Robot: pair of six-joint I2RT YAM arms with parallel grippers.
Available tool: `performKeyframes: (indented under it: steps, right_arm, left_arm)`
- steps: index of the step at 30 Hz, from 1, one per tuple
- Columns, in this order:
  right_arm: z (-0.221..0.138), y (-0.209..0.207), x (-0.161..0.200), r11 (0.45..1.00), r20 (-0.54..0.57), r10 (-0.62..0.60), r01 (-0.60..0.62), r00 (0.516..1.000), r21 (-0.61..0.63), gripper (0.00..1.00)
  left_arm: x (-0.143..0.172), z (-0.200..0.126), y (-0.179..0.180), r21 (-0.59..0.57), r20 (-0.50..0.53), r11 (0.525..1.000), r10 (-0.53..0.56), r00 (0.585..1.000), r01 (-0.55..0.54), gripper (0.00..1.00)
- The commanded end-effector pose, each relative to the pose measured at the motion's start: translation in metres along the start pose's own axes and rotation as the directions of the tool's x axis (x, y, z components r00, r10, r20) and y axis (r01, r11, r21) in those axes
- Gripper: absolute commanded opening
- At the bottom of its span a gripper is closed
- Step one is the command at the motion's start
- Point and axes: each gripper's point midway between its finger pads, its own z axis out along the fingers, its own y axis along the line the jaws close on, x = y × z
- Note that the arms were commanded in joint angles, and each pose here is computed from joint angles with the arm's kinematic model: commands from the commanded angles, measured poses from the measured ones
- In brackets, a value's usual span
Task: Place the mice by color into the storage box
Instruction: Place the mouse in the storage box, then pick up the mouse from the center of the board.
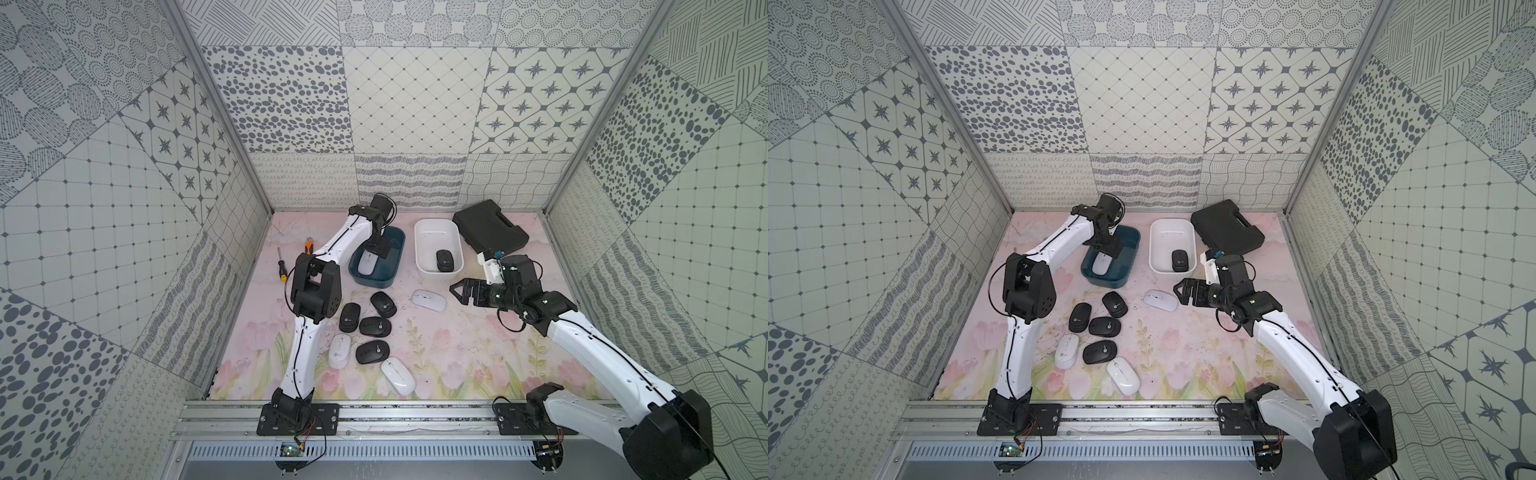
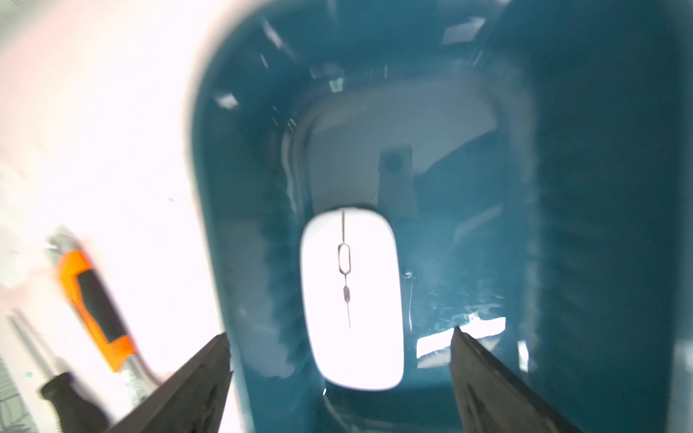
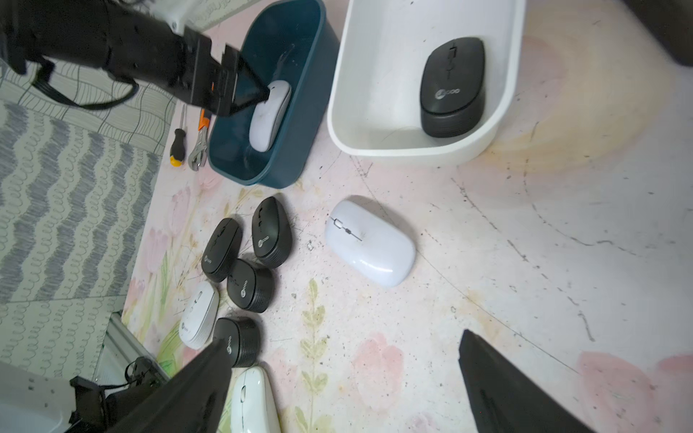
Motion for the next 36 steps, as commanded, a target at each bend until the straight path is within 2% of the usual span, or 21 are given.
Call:
performKeyframes:
  steps: [1, 4, 6, 10, 11, 15, 19, 22, 25, 28, 32, 36]
  right_arm:
    - [0.008, 0.03, 0.004, 0.991, -0.015, -0.119, 0.117, 0.993, -0.067, 0.99]
    - [0.016, 0.054, 0.019, 0.966, -0.062, -0.244, 0.237, 0.968, -0.107, 0.99]
    - [0.023, 0.074, 0.035, 0.932, -0.096, -0.342, 0.324, 0.935, -0.163, 0.99]
    - [0.036, 0.113, 0.073, 0.814, -0.144, -0.562, 0.513, 0.815, -0.274, 0.99]
    - [0.038, 0.121, 0.08, 0.789, -0.146, -0.594, 0.537, 0.791, -0.298, 0.99]
    - [0.051, 0.151, 0.113, 0.621, -0.119, -0.764, 0.672, 0.634, -0.404, 0.99]
    - [0.074, 0.162, 0.141, 0.493, -0.133, -0.86, 0.734, 0.494, -0.467, 0.99]
    - [0.088, 0.174, 0.159, 0.382, -0.118, -0.918, 0.77, 0.378, -0.511, 0.99]
    - [0.105, 0.182, 0.176, 0.282, -0.109, -0.958, 0.799, 0.265, -0.531, 0.99]
    - [0.119, 0.188, 0.185, 0.217, -0.095, -0.976, 0.818, 0.197, -0.533, 0.99]
    - [0.133, 0.19, 0.197, 0.148, -0.077, -0.989, 0.825, 0.127, -0.545, 0.99]
    - [0.142, 0.192, 0.2, 0.121, -0.071, -0.993, 0.826, 0.098, -0.551, 0.99]
  left_arm:
    - [-0.023, -0.077, 0.005, 0.088, 0.126, 0.985, -0.156, 0.98, 0.145, 0.95]
    - [-0.025, -0.131, 0.009, 0.157, 0.202, 0.965, -0.242, 0.949, 0.212, 0.96]
    - [-0.016, -0.158, 0.012, 0.19, 0.228, 0.946, -0.302, 0.926, 0.262, 0.96]
    - [0.028, -0.209, 0.014, 0.271, 0.225, 0.895, -0.418, 0.88, 0.356, 0.96]
    - [0.042, -0.214, 0.016, 0.276, 0.213, 0.879, -0.449, 0.868, 0.388, 0.96]
    - [0.097, -0.234, 0.022, 0.294, 0.182, 0.822, -0.549, 0.816, 0.488, 0.96]
    - [0.147, -0.248, 0.023, 0.331, 0.17, 0.751, -0.644, 0.746, 0.572, 0.96]
    - [0.181, -0.253, 0.028, 0.324, 0.176, 0.716, -0.688, 0.704, 0.619, 0.98]
    - [0.207, -0.256, 0.031, 0.313, 0.181, 0.707, -0.699, 0.691, 0.634, 0.98]
    - [0.22, -0.26, 0.031, 0.318, 0.188, 0.713, -0.693, 0.695, 0.625, 0.98]
    - [0.227, -0.272, 0.039, 0.322, 0.238, 0.71, -0.701, 0.672, 0.626, 0.99]
    - [0.227, -0.278, 0.039, 0.336, 0.252, 0.713, -0.698, 0.67, 0.616, 0.99]
